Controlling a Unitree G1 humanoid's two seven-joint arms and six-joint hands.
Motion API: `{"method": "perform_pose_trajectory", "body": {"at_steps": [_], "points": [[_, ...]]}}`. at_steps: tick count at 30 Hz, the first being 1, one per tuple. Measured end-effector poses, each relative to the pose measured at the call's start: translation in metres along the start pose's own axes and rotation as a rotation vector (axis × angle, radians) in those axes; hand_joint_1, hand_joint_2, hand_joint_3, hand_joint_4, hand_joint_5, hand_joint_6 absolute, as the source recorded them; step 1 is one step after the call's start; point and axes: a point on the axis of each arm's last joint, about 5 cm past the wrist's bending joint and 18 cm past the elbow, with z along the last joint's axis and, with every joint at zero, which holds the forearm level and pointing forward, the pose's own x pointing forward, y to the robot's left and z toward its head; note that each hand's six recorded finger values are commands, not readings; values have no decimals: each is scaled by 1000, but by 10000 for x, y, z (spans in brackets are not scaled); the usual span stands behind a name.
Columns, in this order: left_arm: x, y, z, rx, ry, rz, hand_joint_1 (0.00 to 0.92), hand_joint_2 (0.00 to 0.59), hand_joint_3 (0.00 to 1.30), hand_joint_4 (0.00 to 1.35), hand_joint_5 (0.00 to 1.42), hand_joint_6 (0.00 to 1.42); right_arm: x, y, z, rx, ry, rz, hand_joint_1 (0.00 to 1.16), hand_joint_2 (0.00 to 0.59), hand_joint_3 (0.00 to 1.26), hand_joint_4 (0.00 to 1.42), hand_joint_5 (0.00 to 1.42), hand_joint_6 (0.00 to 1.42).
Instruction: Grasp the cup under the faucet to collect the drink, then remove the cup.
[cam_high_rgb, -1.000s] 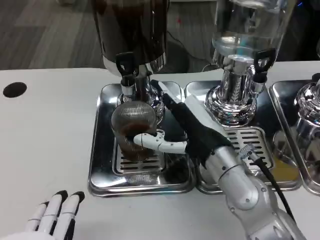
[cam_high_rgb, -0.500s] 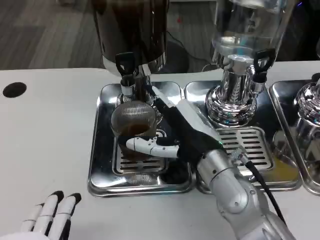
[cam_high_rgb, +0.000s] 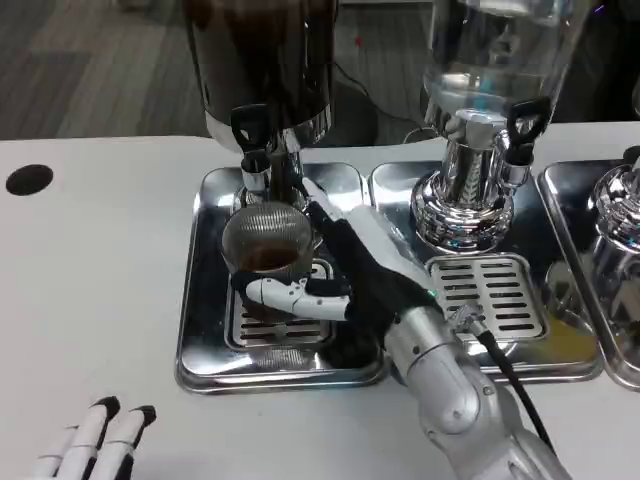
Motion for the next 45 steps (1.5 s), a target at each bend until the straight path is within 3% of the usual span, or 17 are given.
{"method": "perform_pose_trajectory", "body": {"at_steps": [9, 15, 24, 37, 45], "points": [[-16, 19, -39, -2, 8, 4, 0, 94, 165, 62, 130, 445, 7, 47, 7, 7, 8, -5, 494, 126, 17, 0, 0, 0], [-26, 17, -46, -4, 3, -1, 0, 95, 166, 67, 137, 445, 16, 89, 21, 14, 10, -12, 494, 127, 116, 1, 2, 0], [-35, 31, -74, -10, 9, 7, 0, 96, 166, 84, 150, 445, 48, 100, 48, 3, 3, -24, 508, 129, 172, 33, 24, 0], [-35, 27, -66, -16, 9, 3, 0, 100, 176, 120, 178, 445, 56, 93, 33, -5, 7, -38, 518, 134, 184, 44, 43, 0], [-32, 34, -57, -16, 8, -3, 0, 100, 176, 141, 201, 454, 47, 92, 17, -8, 8, -49, 543, 138, 240, 167, 138, 0]]}}
